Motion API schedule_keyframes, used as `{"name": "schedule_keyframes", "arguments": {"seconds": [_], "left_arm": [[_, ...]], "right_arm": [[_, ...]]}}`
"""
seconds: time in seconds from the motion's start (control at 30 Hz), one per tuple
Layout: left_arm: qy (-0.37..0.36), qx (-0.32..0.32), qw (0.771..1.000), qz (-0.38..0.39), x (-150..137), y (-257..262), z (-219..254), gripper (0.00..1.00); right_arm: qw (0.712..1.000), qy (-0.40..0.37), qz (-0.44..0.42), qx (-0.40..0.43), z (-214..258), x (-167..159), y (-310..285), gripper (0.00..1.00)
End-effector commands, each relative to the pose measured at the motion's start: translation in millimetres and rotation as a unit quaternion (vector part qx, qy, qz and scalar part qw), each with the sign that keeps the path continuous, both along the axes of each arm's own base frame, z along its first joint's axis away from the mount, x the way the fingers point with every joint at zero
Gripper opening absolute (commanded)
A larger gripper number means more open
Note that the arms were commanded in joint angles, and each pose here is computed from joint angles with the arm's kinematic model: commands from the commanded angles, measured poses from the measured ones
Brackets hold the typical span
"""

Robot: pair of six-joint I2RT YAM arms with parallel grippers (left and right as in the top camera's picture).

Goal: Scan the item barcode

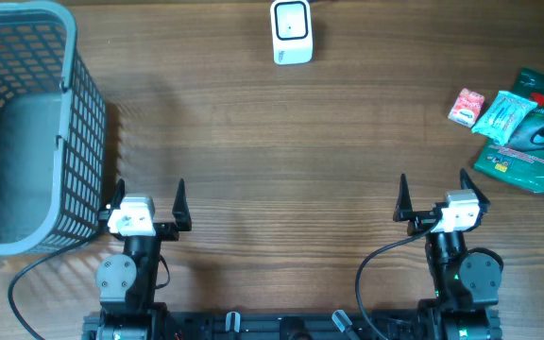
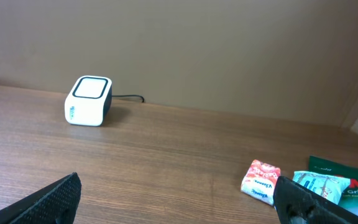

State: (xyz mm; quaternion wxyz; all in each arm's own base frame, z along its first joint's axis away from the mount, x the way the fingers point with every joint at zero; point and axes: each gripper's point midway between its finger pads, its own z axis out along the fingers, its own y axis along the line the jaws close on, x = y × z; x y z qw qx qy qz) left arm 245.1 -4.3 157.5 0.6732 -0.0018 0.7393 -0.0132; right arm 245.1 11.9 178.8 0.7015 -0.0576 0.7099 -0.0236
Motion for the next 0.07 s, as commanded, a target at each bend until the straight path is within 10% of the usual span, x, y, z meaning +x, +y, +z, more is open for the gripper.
{"name": "schedule_keyframes", "arguments": {"seconds": [0.0, 0.03], "left_arm": [[-0.003, -0.005, 1.0, -0.002, -0.1, -0.3, -0.3, 1.0], [-0.003, -0.005, 1.0, -0.002, -0.1, -0.3, -0.3, 1.0]], "right_arm": [[1.0, -0.001, 0.003, -0.005, -2.5, 0.1, 1.4, 1.0], [1.0, -0.001, 0.003, -0.005, -2.5, 0.1, 1.4, 1.0]]}}
